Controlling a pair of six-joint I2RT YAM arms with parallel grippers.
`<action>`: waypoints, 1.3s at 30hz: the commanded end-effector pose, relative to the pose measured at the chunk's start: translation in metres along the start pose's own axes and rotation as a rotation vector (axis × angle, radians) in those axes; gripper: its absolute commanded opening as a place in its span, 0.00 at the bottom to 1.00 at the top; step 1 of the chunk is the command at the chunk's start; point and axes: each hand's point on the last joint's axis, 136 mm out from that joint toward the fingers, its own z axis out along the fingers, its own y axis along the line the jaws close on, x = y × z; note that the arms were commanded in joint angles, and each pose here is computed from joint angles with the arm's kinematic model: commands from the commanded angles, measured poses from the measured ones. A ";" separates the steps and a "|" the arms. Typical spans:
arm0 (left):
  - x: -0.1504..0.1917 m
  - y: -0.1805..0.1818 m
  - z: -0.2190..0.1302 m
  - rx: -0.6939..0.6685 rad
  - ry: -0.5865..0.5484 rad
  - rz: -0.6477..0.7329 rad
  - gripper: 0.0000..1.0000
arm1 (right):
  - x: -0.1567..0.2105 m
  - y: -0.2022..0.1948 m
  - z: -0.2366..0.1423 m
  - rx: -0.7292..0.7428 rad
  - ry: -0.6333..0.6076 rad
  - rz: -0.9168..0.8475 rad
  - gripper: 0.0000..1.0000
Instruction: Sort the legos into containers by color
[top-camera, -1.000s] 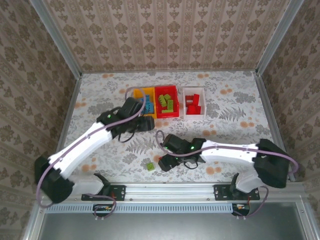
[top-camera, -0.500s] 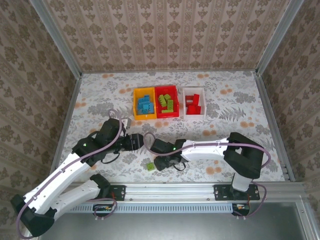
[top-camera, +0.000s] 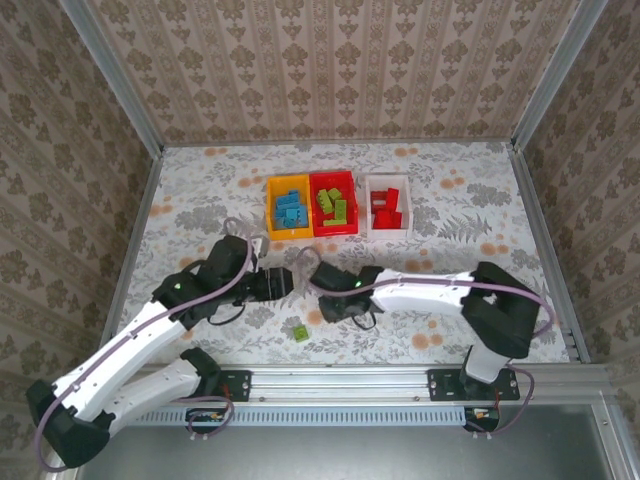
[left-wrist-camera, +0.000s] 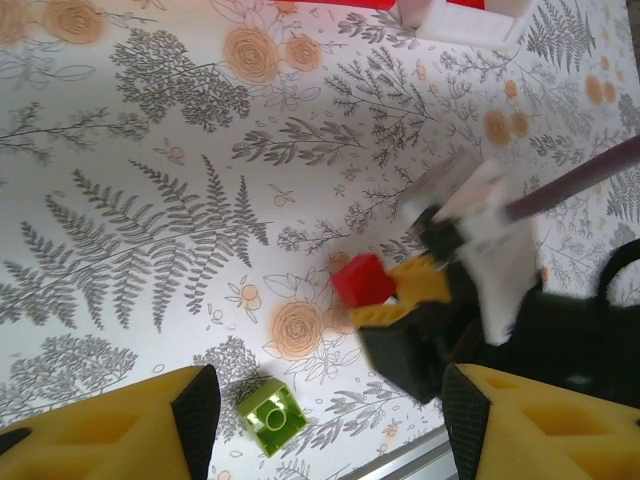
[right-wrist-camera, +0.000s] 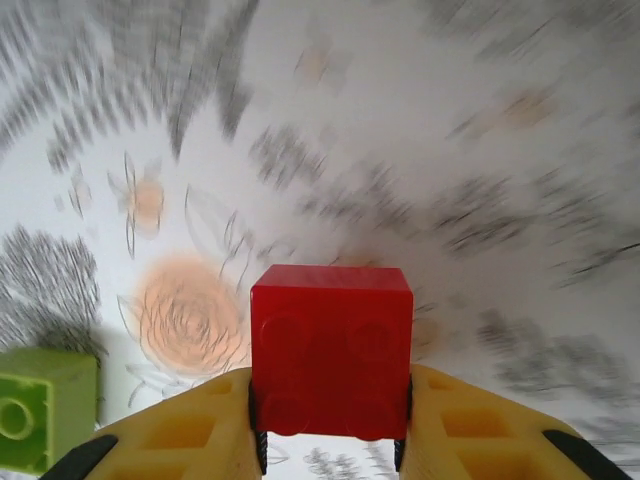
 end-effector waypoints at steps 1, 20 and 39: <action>-0.025 -0.033 0.002 0.082 -0.038 0.045 0.63 | -0.033 -0.041 -0.038 0.040 -0.094 0.081 0.33; -0.102 -0.139 0.063 0.195 -0.050 0.246 0.65 | -0.153 -0.232 -0.020 0.173 -0.085 0.502 0.32; -0.099 -0.126 0.079 0.072 -0.003 0.251 0.71 | -0.169 -0.222 -0.041 0.112 -0.143 0.526 0.63</action>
